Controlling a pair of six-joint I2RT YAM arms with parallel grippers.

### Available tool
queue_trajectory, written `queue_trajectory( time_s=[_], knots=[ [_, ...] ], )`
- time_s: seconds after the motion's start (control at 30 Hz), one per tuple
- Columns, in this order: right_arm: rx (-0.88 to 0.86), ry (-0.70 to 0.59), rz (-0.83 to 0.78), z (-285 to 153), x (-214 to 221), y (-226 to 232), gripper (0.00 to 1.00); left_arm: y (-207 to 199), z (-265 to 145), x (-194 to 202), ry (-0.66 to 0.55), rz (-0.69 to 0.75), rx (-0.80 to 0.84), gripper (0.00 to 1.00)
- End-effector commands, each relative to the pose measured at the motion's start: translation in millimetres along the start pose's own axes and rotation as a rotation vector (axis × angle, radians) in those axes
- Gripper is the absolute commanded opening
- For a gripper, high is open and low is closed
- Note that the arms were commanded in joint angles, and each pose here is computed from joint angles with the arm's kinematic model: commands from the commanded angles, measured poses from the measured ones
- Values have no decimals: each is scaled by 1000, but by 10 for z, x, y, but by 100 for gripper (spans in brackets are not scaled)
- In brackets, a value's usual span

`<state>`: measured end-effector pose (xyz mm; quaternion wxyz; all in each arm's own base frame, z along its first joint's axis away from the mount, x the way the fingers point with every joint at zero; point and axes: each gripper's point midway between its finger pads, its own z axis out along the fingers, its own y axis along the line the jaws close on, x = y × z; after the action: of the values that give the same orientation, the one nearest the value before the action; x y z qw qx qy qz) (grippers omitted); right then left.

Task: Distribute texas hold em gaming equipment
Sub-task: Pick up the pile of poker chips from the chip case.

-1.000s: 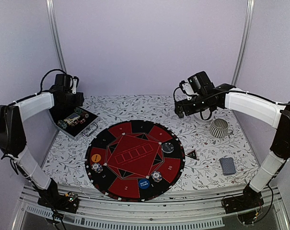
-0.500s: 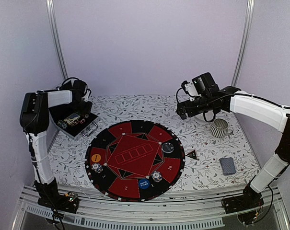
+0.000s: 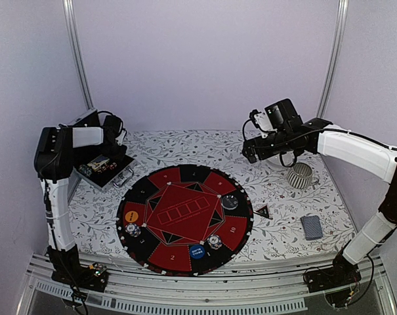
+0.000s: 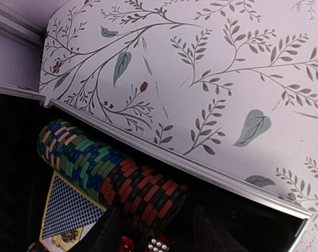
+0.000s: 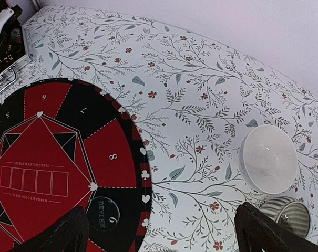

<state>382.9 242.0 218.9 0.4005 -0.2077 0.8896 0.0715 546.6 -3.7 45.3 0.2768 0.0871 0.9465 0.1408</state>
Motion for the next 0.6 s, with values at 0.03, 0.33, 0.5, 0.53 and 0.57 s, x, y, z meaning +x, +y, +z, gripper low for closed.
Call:
queue_trajectory(
  time_s=[0.03, 0.33, 0.5, 0.53, 0.57],
  knots=[
    [-6, -28, 13, -109, -55, -34, 99, -47, 42, -62, -33, 32, 19, 47],
    [-13, -19, 10, -90, -41, -19, 99, -144, -108, -66, -66, 65, 16, 41],
    [-16, -15, 9, -78, -31, -9, 99, -178, -151, -30, -62, 69, 18, 42],
    [-15, -13, 8, -78, -28, -11, 99, -174, -165, -27, -62, 71, 15, 42],
    [-15, -13, 6, -78, -27, -11, 99, -183, -174, -24, -63, 74, 15, 42]
  ],
)
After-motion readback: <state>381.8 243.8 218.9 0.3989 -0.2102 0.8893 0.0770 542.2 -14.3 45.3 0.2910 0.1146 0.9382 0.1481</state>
